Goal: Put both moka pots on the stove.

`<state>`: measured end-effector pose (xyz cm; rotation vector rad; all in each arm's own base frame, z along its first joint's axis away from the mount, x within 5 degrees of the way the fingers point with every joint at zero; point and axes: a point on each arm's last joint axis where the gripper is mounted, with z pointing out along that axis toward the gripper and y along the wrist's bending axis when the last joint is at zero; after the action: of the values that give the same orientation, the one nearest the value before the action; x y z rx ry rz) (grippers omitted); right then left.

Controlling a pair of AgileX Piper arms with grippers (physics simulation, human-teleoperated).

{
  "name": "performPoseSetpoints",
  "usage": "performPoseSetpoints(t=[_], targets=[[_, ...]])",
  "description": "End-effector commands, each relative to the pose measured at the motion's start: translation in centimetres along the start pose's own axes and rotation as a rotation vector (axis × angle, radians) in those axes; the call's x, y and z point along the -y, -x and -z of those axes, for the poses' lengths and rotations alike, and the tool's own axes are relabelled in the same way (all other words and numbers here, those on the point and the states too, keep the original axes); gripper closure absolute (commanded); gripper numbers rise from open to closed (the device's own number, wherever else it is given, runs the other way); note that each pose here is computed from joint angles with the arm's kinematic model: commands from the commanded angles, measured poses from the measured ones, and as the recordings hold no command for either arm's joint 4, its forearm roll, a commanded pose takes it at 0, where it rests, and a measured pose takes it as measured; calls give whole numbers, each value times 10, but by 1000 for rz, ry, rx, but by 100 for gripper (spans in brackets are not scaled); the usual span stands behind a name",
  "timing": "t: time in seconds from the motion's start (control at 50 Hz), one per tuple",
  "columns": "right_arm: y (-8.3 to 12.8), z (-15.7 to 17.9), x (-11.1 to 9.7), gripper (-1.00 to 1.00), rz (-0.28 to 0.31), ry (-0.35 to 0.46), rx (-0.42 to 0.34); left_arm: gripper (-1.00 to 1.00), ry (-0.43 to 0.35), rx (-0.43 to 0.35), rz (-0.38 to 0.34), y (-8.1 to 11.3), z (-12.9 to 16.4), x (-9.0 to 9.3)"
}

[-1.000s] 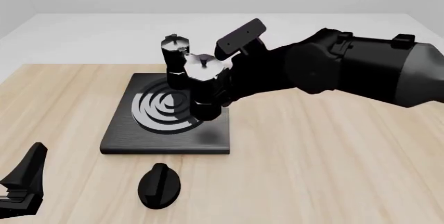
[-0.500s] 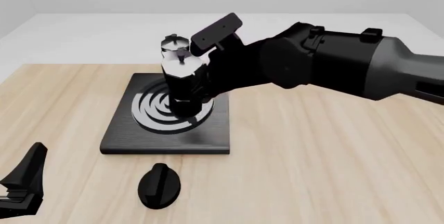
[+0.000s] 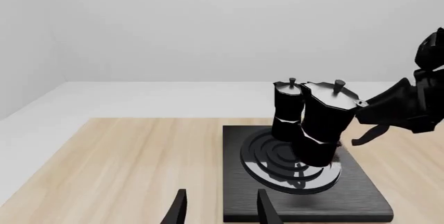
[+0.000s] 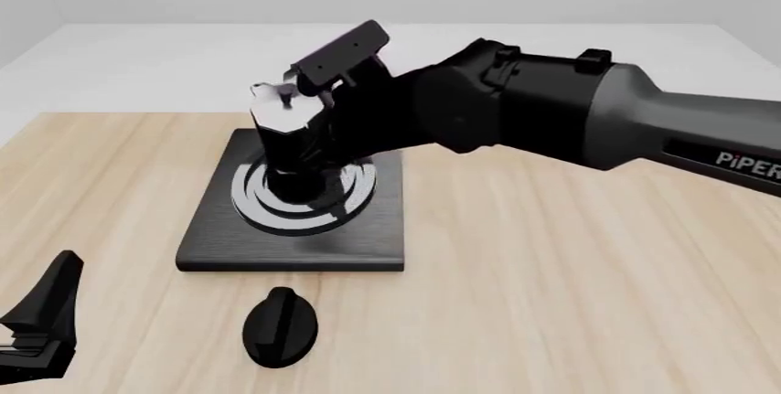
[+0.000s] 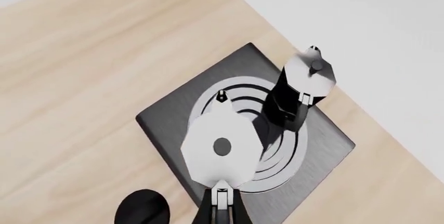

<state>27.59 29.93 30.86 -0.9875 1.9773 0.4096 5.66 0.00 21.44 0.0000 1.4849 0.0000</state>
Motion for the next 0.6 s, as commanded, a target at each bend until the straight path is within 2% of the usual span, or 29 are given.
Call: performPoseSetpoints(t=[0.02,0.34,0.6], targets=[[18,-6,-2,100,-10,2,58,-100,0,0,0,0,0,0],[24,-39,12,100,-39,-23,48,-100,0,0,0,0,0,0],[21,-57,11,100,-35,-19,30,-100,0,0,0,0,0,0]])
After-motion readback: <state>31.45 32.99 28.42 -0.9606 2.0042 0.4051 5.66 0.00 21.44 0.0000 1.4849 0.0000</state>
